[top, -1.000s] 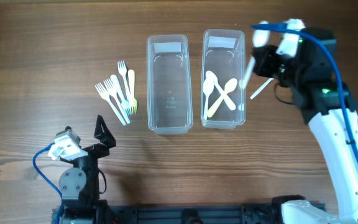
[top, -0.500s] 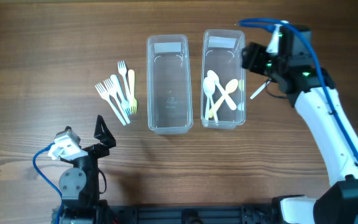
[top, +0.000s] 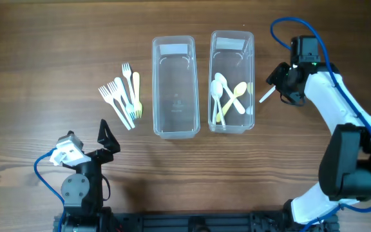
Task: Pack container
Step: 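Place the white spoon into the right container, then grasp the last white spoon at the top right with the right gripper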
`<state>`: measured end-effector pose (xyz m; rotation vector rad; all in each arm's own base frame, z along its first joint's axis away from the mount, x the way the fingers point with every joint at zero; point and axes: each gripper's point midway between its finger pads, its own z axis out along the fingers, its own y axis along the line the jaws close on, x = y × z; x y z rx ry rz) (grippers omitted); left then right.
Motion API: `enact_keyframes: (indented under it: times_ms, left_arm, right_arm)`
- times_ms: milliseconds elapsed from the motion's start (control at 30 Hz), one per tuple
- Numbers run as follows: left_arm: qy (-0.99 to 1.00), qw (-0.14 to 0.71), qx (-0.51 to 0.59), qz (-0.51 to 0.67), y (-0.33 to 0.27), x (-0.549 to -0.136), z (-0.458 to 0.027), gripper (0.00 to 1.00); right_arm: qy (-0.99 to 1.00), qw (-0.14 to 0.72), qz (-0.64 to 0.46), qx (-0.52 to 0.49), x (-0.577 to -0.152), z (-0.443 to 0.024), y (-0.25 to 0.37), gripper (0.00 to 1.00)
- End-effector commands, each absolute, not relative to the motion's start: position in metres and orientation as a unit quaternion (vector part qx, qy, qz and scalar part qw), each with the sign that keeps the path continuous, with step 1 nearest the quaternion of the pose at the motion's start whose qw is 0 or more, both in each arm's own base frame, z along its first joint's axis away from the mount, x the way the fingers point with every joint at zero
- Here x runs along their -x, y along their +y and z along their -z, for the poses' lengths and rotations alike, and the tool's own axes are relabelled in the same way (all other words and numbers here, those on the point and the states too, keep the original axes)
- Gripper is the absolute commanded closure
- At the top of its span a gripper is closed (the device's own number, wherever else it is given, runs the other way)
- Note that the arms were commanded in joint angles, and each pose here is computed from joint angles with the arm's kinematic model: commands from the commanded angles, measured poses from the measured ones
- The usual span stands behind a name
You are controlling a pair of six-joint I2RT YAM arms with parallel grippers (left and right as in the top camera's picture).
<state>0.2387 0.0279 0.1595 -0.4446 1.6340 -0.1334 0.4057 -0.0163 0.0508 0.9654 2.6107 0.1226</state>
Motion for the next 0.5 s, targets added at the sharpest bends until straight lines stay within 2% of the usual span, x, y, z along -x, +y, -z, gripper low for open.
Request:
enact_keyframes:
  times_ms: [0, 267, 467]
  left_arm:
    - [0.724, 0.66, 0.194, 0.053, 0.029, -0.239, -0.156, 0.0]
    - [0.724, 0.66, 0.194, 0.053, 0.029, -0.239, -0.156, 0.0]
    - [0.724, 0.66, 0.194, 0.053, 0.029, -0.239, -0.156, 0.0]
  right_arm:
    - [0.916, 0.171, -0.033, -0.362, -0.412, -0.033, -0.022, 0.42]
    - [0.922, 0.144, -0.017, -0.359, -0.435, -0.027, -0.026, 0.42]
    - [0.918, 0.169, -0.01, -0.358, -0.449, -0.039, -0.042, 0.42]
